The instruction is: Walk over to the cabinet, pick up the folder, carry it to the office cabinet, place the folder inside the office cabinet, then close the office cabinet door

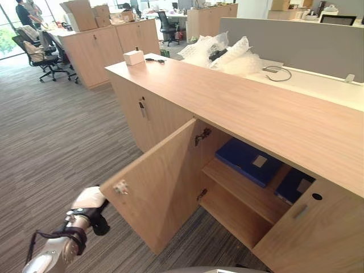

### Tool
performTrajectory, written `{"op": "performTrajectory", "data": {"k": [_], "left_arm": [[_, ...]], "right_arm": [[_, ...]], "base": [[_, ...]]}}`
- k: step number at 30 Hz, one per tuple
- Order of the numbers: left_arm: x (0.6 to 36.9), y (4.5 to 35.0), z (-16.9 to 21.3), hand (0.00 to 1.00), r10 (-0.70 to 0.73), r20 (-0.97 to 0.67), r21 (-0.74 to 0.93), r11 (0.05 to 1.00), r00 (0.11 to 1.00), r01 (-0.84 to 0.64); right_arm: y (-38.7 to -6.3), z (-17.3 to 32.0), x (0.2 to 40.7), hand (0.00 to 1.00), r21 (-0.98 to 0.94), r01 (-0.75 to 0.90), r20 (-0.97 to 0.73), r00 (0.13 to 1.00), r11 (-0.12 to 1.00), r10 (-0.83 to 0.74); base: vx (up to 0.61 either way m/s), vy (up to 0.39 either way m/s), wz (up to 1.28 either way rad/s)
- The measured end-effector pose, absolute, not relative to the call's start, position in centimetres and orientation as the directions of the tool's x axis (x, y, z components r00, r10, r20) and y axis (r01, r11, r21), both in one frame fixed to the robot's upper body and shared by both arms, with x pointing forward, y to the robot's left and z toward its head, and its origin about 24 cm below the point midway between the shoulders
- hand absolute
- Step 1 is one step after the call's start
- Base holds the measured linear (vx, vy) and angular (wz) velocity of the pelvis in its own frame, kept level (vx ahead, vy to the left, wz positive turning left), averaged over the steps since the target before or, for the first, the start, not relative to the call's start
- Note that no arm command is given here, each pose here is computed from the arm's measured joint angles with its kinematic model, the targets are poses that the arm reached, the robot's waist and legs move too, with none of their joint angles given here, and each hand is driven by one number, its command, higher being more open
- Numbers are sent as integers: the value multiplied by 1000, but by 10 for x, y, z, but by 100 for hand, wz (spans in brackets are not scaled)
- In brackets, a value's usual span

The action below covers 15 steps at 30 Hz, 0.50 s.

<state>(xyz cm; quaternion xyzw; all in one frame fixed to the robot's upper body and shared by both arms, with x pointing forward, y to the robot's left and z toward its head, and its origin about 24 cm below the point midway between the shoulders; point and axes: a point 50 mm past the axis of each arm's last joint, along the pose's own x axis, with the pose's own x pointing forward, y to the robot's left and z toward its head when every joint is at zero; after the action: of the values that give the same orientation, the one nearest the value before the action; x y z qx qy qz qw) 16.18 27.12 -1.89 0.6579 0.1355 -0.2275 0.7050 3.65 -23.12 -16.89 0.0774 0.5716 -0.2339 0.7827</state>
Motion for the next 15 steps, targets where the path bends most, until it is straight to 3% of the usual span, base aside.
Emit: {"op": "performTrajectory", "data": {"k": [2, 3, 8, 12, 15], "left_arm": [[147, 228, -22, 100, -378, -504, 838, 5, 777, 546], [144, 216, -23, 100, -430, -497, 832, 12, 754, 555], [127, 116, -22, 100, -749, -319, 785, 135, 581, 604], [126, 66, -1, 100, -877, -135, 775, 196, 462, 600], [132, 48, 8, 100, -894, -66, 756, 245, 443, 607]], "right_arm": [[-235, -169, 33, 100, -166, 447, -931, 224, 879, -289], [-235, -169, 33, 100, -172, 443, -930, 221, 880, -293], [-230, -169, 36, 100, -172, 422, -929, 230, 890, -288], [-225, -171, 30, 100, -180, 427, -934, 207, 886, -290], [-223, -172, 25, 100, -189, 432, -939, 183, 882, -291]], "base": [[-111, -4, 6], [-87, 2, -2], [-54, -10, -21], [-1, -44, -22], [24, -77, -4]]}}
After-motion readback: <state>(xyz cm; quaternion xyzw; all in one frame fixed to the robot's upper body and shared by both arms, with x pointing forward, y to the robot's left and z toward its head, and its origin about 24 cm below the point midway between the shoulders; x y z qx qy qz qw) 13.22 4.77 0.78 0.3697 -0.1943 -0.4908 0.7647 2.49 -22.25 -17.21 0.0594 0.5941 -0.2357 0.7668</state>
